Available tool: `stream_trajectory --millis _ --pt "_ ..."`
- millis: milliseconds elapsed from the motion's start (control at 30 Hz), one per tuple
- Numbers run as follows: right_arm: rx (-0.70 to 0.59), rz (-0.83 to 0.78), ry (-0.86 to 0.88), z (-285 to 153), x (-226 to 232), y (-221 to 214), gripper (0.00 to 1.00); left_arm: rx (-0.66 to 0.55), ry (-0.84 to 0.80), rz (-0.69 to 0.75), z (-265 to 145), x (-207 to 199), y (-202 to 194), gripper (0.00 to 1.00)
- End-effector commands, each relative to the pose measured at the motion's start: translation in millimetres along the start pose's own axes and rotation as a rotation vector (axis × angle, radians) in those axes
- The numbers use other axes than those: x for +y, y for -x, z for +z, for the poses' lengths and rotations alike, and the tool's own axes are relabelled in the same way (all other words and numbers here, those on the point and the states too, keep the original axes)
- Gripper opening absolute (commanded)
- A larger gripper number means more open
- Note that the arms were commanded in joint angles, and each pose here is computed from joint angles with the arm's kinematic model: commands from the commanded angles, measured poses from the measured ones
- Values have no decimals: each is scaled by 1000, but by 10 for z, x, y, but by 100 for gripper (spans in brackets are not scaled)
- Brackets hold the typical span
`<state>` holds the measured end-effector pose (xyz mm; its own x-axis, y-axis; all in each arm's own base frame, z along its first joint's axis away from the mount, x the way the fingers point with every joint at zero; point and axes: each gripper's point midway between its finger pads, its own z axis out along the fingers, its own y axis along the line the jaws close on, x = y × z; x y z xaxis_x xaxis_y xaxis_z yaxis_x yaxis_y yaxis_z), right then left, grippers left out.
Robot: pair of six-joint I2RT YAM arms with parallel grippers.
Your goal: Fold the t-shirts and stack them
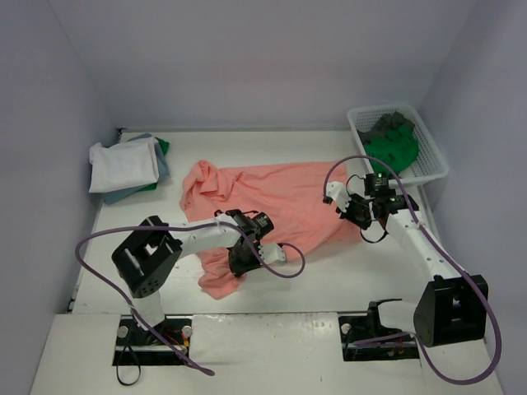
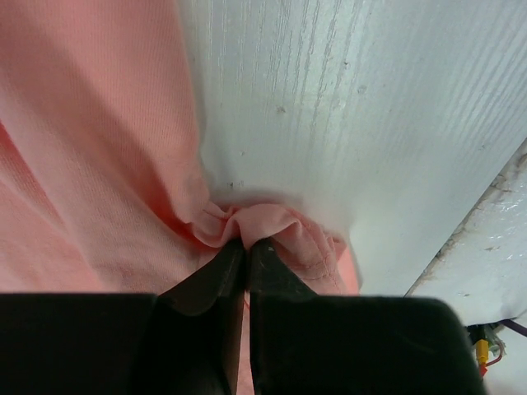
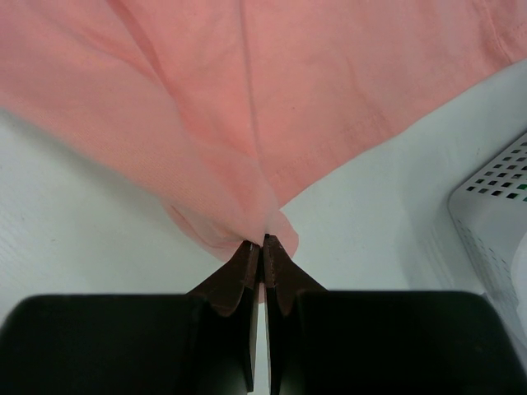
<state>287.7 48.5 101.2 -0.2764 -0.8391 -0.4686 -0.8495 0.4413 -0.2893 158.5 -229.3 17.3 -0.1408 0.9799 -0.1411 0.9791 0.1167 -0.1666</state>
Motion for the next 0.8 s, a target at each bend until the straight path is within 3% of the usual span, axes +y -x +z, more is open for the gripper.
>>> stream_trajectory --millis 0,300,567,767 --pt "-29 -26 -49 -103 -152 107 0 26 -103 11 335 -180 -81 0" --pt "-34 -23 -58 -114 -235 149 0 -27 -92 67 -426 -169 -51 0" --pt "-60 -16 -50 -99 -308 247 0 -208 30 79 -1332 69 203 0" --pt "-56 -6 -23 -10 -320 247 0 -252 77 48 -1500 331 184 0"
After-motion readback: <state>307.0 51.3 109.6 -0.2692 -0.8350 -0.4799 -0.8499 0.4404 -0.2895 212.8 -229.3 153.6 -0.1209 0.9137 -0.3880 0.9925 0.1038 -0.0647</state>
